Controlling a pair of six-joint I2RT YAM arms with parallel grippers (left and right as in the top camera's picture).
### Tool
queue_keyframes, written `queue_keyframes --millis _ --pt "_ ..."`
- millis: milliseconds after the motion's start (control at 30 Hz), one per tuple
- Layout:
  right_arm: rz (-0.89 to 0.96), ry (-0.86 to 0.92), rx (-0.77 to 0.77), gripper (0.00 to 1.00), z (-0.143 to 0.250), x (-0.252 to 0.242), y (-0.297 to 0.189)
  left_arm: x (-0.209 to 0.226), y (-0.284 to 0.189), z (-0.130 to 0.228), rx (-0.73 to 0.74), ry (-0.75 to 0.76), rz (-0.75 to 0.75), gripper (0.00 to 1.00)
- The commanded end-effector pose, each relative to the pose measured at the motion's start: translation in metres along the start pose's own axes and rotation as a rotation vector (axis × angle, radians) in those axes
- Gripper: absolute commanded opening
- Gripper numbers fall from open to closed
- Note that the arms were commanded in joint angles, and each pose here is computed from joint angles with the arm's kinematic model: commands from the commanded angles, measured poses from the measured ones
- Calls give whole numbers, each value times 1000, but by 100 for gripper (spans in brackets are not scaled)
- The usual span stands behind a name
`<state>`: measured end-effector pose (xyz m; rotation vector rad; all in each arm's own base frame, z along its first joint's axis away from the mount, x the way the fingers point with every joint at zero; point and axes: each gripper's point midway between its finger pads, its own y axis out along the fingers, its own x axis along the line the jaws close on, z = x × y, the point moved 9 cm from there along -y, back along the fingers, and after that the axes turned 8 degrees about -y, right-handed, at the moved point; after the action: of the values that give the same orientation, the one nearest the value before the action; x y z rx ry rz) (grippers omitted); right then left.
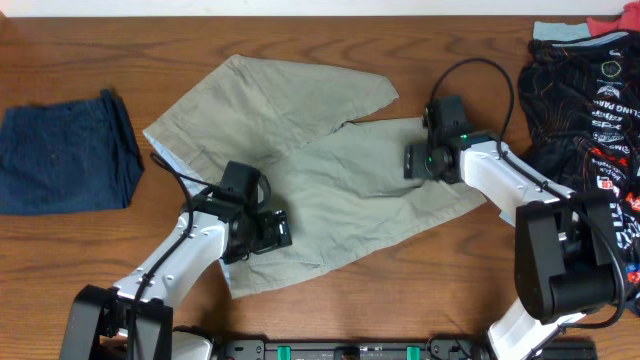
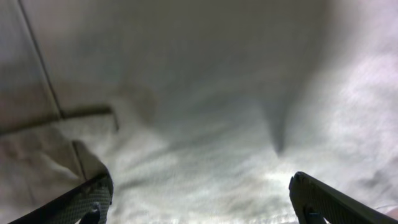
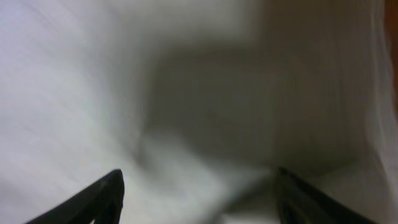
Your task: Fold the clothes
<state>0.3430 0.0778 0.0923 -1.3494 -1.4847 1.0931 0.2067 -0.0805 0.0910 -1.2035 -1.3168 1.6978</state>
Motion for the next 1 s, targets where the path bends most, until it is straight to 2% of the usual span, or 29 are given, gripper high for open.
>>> queue_keyframes --millis 0,333,567,667,767,867,967 --pt "84 28 109 76 16 -15 1 26 19 26 143 -79 -121 93" --pt "162 14 565 85 82 -26 -24 41 9 56 339 -177 -216 94" --pt "171 37 696 88 99 -26 -39 45 3 56 361 -203 -244 94" --pt "149 34 625 89 92 -24 -44 45 -1 48 336 -227 -226 94" --pt "94 -10 476 92 74 -18 -56 44 -6 35 284 -231 -221 94" --pt "23 -108 251 96 46 -5 -74 40 -9 26 247 -219 -197 94" --pt "-85 -285 -8 95 17 20 -93 37 -8 20 216 -210 -175 94"
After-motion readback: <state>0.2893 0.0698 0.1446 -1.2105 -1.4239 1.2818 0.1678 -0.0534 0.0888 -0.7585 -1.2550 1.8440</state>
